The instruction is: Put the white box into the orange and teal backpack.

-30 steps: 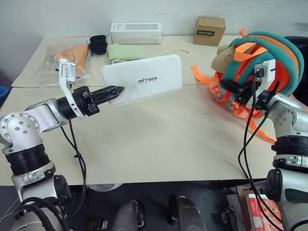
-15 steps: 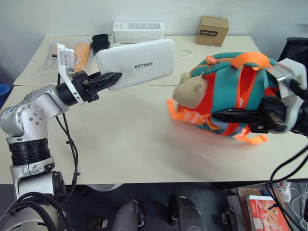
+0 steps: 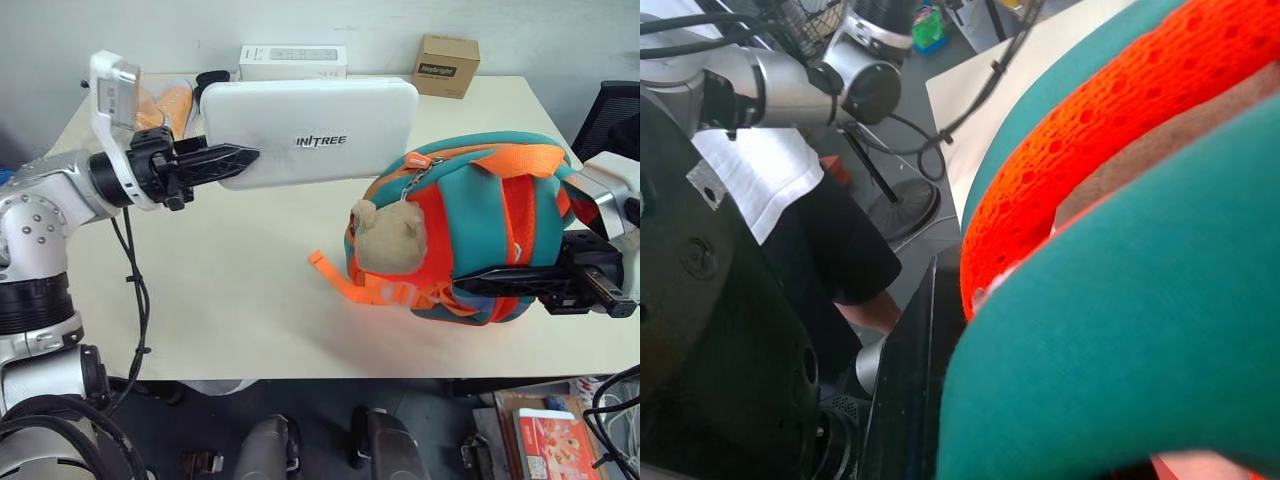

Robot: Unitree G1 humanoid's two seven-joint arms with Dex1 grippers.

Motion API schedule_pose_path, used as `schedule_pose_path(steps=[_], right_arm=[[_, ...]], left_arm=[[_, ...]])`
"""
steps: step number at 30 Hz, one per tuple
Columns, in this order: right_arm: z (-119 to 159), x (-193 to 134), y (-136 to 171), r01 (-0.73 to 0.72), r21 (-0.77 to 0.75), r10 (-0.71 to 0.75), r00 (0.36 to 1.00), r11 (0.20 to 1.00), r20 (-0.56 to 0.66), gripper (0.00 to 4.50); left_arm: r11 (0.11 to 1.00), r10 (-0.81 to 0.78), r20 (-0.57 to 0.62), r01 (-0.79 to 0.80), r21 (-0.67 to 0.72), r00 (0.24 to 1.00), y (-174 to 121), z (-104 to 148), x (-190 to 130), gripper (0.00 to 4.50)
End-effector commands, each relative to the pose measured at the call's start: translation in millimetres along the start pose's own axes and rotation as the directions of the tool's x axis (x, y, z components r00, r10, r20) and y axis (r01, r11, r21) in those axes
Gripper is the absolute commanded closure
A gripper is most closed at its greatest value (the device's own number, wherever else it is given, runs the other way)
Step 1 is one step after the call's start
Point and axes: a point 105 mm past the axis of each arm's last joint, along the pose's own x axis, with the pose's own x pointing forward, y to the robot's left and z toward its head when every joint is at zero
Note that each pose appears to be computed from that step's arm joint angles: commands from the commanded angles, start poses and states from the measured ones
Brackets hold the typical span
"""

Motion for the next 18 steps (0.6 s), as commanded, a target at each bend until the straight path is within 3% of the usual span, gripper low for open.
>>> schedule_pose_path(steps=[1, 7, 14, 18], right_arm=[[9, -7, 3, 0.024, -0.057, -0.024, 1.0, 0.998, 0.007, 4.49], [3, -9, 0, 0.035, -0.052, -0.035, 0.999, 0.998, 0.0, 4.49], [1, -9, -1, 0.041, -0.067, -0.042, 0.999, 0.997, -0.016, 4.49], [2, -9, 1, 0.029, -0.066, -0.03, 0.999, 0.997, -0.016, 4.49]], left_arm=[[0.995, -0.054, 0.026, 0.051, 0.088, 0.998, -13, 18, -6, 3.23], [0.988, -0.098, 0.037, 0.092, 0.125, 0.995, -24, 33, -12, 3.23], [0.983, -0.092, -0.103, 0.107, 0.148, 0.99, -20, -2, -6, 3.23], [0.962, -0.072, -0.236, 0.129, 0.24, 0.969, -12, -33, 9, 3.23]])
